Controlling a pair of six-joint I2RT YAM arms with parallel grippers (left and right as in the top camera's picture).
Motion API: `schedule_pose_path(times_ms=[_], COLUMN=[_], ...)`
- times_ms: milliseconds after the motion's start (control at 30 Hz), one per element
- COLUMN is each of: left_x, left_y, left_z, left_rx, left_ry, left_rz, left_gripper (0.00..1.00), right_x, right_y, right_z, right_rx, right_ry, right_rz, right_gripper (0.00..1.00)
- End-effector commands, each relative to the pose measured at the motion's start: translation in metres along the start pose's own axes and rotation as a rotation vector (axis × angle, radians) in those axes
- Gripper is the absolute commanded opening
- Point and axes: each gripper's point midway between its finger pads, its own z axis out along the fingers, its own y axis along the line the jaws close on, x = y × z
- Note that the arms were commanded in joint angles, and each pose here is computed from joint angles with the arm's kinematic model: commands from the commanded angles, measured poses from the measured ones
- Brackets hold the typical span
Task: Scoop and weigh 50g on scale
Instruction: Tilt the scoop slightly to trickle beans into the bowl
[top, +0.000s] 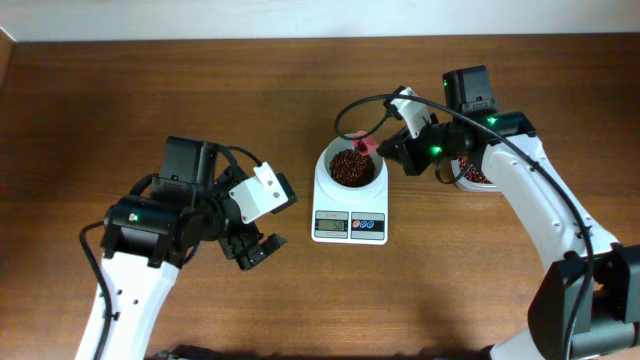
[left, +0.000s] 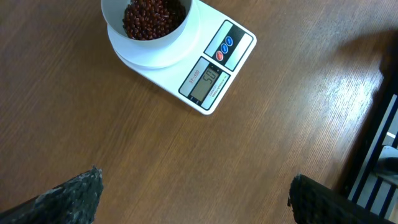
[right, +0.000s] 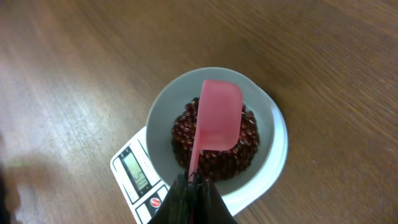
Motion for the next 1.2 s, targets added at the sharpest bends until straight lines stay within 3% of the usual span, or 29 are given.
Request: schedule_pose_path(times_ms=[0,633,833,967,1167], left_x=[0.0,0.0,0.0,0.0,0.0], left_y=[0.0,0.001,0.0,0.0,0.001], left_z=[0.0,0.0,0.0,0.0,0.0], left_rx=[0.001,0.001,0.001,0.001,0.001], left_ry=[-0.002,-0.002,-0.002,-0.002,-0.002], left_rz=[-0.013,-0.013,-0.013,-0.013,-0.013], left_gripper=[0.99,0.99,0.99,0.99,0.99], right_x=[-0.006,-0.011,0.004,0.016,0.018], right_y=[-0.002,0.008,-0.003,-0.033,-0.031], right_z=[-0.004,-0.004,0.013,0.015,0.018], right_rx=[0.033,-0.033,-0.029,0.134,0.127], right_ry=[-0.007,-0.032,0.02,0.085,0.1], right_rz=[0.002,0.082,0.104,0.039,-0.007], right_gripper=[0.04,0.04,0.04,0.04,0.04])
